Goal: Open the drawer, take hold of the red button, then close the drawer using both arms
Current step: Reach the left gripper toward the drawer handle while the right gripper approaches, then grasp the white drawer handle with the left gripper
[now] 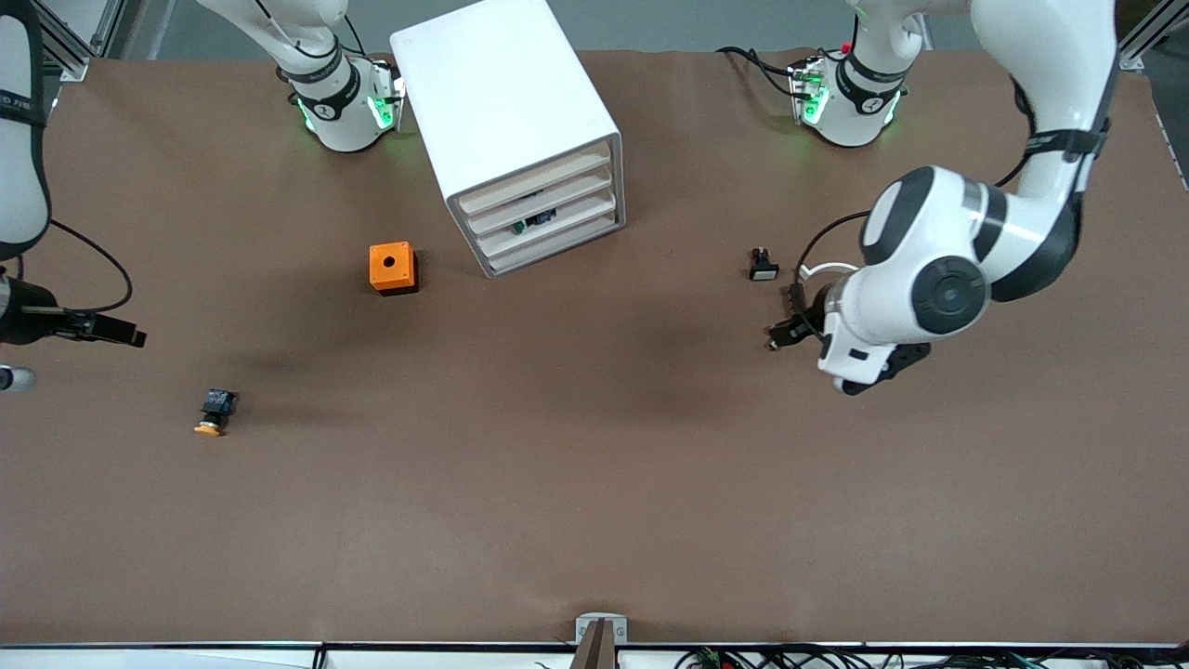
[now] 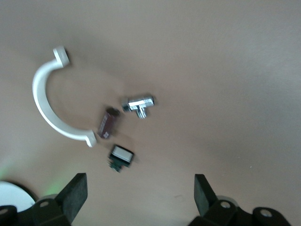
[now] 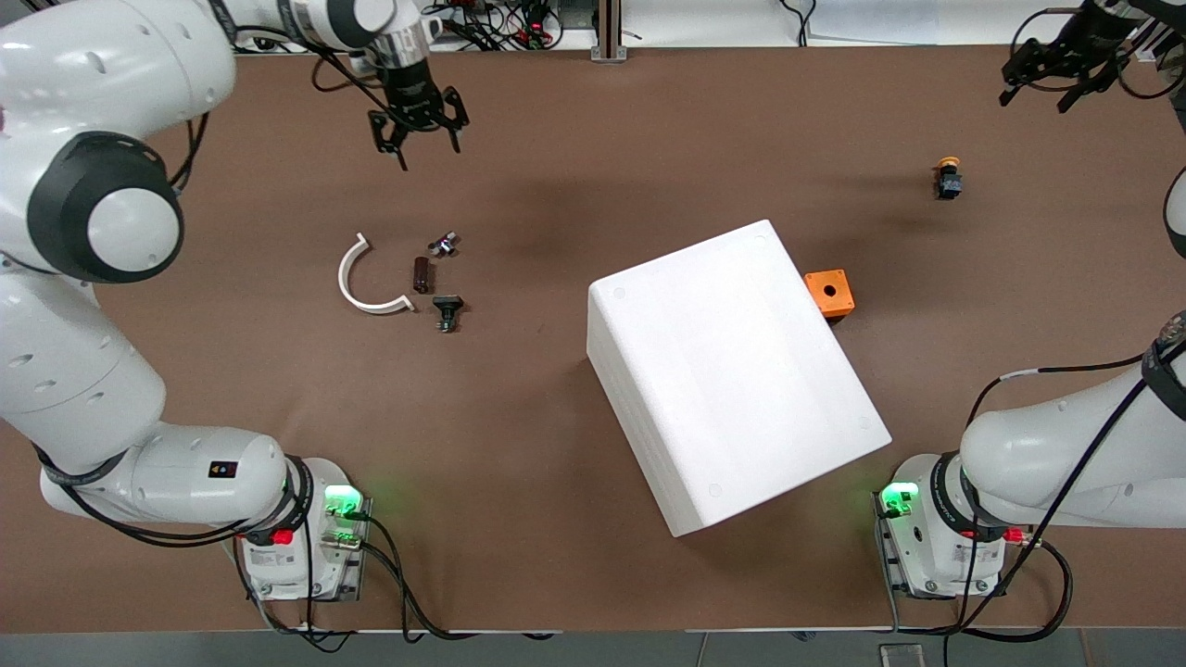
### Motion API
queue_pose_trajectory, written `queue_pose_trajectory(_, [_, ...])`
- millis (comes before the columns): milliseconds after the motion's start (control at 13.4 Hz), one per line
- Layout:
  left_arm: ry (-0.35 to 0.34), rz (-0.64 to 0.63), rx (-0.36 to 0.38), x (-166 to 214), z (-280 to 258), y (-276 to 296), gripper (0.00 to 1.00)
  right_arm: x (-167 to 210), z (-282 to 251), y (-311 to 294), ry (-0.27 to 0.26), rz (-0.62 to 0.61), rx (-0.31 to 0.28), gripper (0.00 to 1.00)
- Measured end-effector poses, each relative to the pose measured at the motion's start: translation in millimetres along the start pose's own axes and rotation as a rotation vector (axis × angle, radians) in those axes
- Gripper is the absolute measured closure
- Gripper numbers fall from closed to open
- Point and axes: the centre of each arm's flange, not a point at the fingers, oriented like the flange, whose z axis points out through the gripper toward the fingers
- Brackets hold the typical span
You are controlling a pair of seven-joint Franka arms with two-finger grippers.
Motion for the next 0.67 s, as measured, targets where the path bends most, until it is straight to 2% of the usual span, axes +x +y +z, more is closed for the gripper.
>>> queue_pose_trajectory(149, [-0.04, -0.148, 0.02, -23.5, 24.0, 29.6, 0.0, -5.2, 14.6, -32.5, -0.019, 0.102, 0.031, 0.0])
queue_pose_trajectory(298, [-0.123, -0.301, 0.013, -37.3, 37.9, 45.5, 0.0, -16.4, 12.3, -83.1, -0.021, 0.216, 0.027, 0.0])
queue_pose_trajectory(521, [-0.292, -0.564, 0.001, -51.2, 45.2, 58.4, 0.0, -47.4, 0.7, -203.4, 0.013, 0.392, 0.019, 0.0])
queue_pose_trajectory(669, [-0.375, -0.776, 0.044, -58.9, 55.9, 66.6, 0.0, -77.5, 4.7, -286.0, 0.038, 0.493, 0.024, 0.0])
